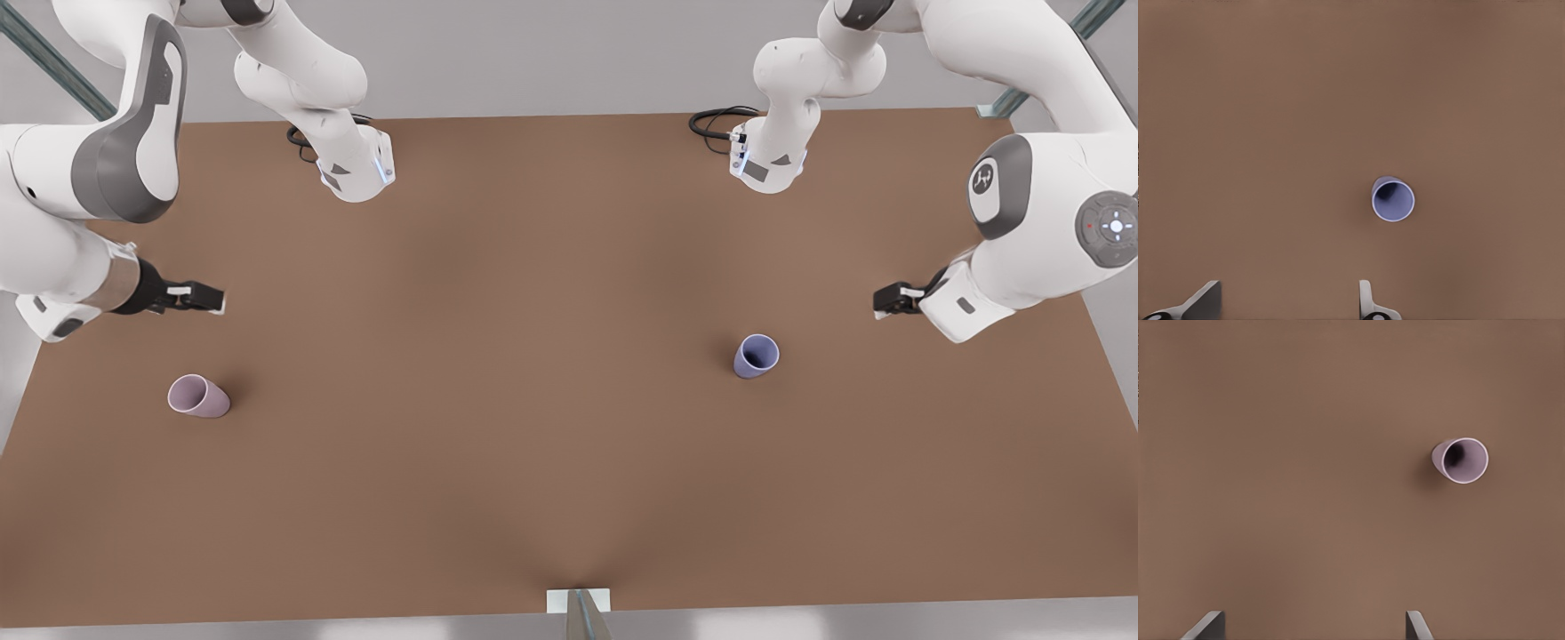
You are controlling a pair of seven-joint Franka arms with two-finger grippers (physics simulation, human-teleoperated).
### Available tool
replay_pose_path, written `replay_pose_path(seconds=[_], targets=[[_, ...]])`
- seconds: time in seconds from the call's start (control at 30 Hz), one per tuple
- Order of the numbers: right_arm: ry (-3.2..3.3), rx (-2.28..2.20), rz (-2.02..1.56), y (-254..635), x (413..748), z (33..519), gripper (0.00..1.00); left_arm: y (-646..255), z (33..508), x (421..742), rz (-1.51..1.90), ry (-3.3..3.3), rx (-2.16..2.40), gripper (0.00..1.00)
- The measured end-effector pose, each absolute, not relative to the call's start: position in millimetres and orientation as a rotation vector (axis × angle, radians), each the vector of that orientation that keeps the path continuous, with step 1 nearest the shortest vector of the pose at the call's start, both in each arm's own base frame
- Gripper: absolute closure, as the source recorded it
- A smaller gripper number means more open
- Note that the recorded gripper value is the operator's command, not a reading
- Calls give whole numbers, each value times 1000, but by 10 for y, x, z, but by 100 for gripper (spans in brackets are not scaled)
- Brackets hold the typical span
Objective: Stack the cups, with the pink cup at the bottom and the purple cup at the top
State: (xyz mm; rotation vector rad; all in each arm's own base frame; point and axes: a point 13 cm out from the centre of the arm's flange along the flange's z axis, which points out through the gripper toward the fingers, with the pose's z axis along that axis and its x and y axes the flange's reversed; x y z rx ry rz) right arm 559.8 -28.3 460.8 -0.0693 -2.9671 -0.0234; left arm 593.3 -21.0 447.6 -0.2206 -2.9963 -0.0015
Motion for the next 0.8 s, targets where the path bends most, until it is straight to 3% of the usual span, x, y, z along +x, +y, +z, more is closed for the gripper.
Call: replay_pose_path(seconds=[0.27,0.57,0.8], targets=[[-2979,-76,-27,-342,5822,4358,0,-270,4461,6039,28,-3033,-220,0],[-2852,-244,-94,-1691,6076,2658,0,-294,4456,6050,43,-3036,-218,0],[-2906,-211,-113,-2245,6187,1916,0,-310,4470,6041,59,-3036,-215,0]])
